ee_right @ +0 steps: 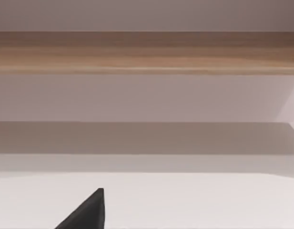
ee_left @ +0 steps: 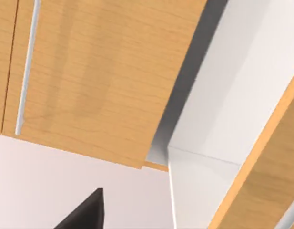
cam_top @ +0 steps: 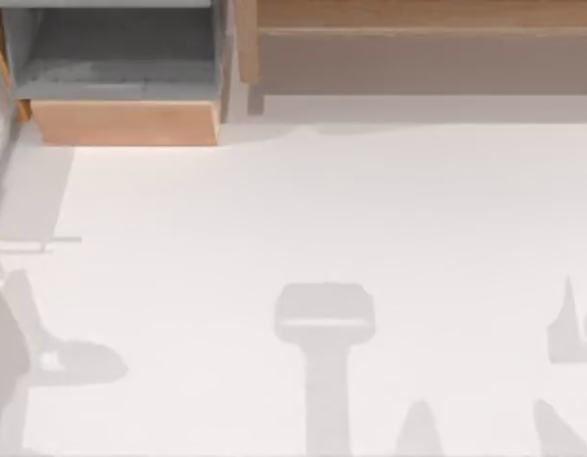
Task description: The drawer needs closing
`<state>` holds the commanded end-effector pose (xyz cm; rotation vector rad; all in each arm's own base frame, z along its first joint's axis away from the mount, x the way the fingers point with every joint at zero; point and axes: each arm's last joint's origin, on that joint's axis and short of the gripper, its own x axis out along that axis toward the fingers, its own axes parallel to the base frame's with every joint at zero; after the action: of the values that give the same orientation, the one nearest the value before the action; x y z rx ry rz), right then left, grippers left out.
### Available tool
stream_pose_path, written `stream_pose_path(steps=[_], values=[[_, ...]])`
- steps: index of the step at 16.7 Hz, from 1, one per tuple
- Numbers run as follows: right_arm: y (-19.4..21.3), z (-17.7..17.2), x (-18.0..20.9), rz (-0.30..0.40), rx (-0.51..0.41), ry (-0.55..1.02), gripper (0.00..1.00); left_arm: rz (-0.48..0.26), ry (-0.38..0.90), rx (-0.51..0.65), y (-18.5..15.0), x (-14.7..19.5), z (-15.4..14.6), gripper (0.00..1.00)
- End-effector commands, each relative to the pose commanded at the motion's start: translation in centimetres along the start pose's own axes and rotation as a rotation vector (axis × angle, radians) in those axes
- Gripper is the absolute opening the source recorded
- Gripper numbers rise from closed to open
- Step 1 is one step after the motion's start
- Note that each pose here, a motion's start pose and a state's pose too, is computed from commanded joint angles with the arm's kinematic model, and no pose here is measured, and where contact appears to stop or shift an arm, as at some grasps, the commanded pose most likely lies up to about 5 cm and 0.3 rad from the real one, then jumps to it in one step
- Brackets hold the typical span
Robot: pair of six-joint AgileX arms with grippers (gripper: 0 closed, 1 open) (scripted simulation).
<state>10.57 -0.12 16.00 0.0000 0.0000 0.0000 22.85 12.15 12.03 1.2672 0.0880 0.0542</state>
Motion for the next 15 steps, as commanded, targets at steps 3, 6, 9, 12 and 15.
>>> stream_pose_path(steps=[3, 6, 9, 12, 15], values=[[0.0, 0.0, 0.0, 0.000, 0.000, 0.000, 1.00, 0.023, -0.062, 0.188, -0.2, 0.4, -3.3, 1.00], [0.0, 0.0, 0.0, 0.000, 0.000, 0.000, 1.00, 0.022, -0.105, 0.286, -0.7, 0.6, -5.3, 1.00], [0.0, 0.0, 0.0, 0.000, 0.000, 0.000, 1.00, 0.019, -0.114, 0.303, -0.8, 0.6, -5.8, 1.00], [0.0, 0.0, 0.0, 0.000, 0.000, 0.000, 1.00, 0.017, -0.116, 0.300, -0.9, 0.7, -5.6, 1.00], [0.0, 0.0, 0.0, 0.000, 0.000, 0.000, 1.00, 0.020, -0.114, 0.303, -0.8, 1.6, -5.6, 1.00]])
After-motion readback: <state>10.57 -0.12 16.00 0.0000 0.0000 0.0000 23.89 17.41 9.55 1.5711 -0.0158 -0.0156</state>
